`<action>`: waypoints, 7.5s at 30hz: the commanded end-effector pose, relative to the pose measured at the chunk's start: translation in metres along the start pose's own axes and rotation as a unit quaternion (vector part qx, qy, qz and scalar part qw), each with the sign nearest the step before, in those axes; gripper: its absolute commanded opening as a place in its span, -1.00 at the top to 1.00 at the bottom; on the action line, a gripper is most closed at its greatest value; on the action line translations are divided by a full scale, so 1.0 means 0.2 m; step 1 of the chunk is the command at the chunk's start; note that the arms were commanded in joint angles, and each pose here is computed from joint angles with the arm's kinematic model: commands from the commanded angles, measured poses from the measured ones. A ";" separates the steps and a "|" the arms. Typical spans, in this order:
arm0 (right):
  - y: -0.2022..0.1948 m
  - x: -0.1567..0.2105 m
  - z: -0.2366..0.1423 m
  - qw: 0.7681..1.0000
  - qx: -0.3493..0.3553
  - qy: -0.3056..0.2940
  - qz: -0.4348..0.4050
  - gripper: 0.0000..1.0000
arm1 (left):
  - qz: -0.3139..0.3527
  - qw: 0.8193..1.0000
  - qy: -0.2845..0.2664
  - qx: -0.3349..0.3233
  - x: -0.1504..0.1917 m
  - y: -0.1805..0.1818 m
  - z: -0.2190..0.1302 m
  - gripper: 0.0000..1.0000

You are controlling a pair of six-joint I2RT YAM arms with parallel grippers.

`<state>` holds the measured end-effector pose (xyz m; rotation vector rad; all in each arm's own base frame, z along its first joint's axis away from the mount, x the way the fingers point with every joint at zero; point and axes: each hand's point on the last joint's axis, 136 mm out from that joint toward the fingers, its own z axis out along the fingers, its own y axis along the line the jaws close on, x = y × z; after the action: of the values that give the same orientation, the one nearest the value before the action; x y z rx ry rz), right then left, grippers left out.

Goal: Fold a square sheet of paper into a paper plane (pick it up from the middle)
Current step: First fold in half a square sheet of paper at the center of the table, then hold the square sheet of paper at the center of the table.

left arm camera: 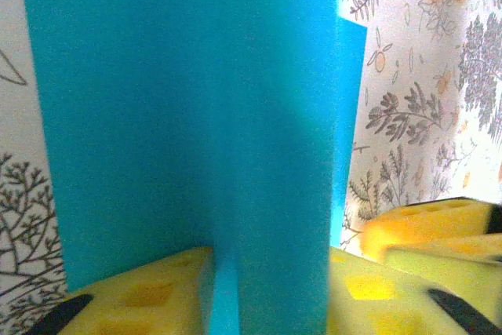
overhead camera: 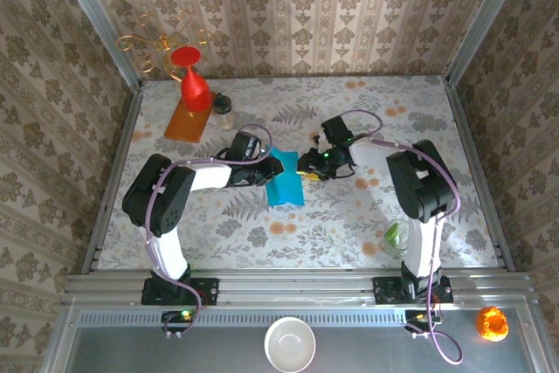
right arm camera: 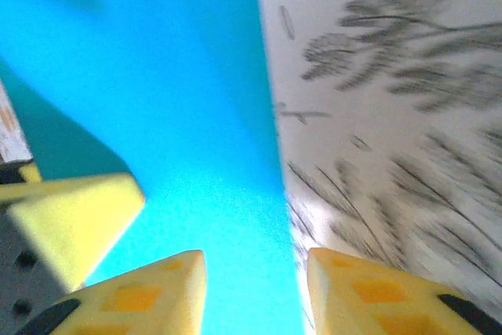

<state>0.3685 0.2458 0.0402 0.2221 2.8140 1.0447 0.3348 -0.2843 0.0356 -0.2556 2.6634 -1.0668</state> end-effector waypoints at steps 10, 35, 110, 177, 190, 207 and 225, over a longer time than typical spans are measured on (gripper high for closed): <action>0.33 -0.10 -0.43 0.977 -0.186 -0.069 -0.075 -0.46 | 0.071 0.975 -0.017 0.208 -0.11 -0.54 -0.42 0.39; 0.52 -0.07 -0.48 0.954 -0.284 -0.032 -0.094 0.00 | 0.033 0.967 0.002 0.252 -0.15 -0.57 -0.39 0.49; 0.00 -0.05 0.02 0.988 -0.139 0.069 0.012 0.78 | 0.078 0.987 0.055 -0.126 0.10 -0.07 0.11 -0.05; -0.26 -0.16 -0.30 0.998 -0.005 -0.060 0.024 0.27 | 0.026 0.932 0.144 -0.330 0.37 0.37 0.32 0.00; -0.14 -0.07 -0.20 0.999 -0.047 -0.021 0.001 0.38 | 0.020 0.933 0.149 -0.327 0.38 0.38 0.34 -0.04; -0.07 0.06 0.06 0.998 -0.049 0.039 -0.004 0.75 | 0.014 0.932 0.152 -0.329 0.39 0.39 0.34 -0.03; -0.31 0.18 0.12 0.996 0.041 0.079 0.018 0.76 | 0.027 0.947 0.135 -0.292 0.32 0.27 0.30 -0.04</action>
<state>0.3513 0.2380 0.0132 0.1539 2.8654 1.1529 0.3251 -0.3200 0.0150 -0.1348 2.9789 -0.3864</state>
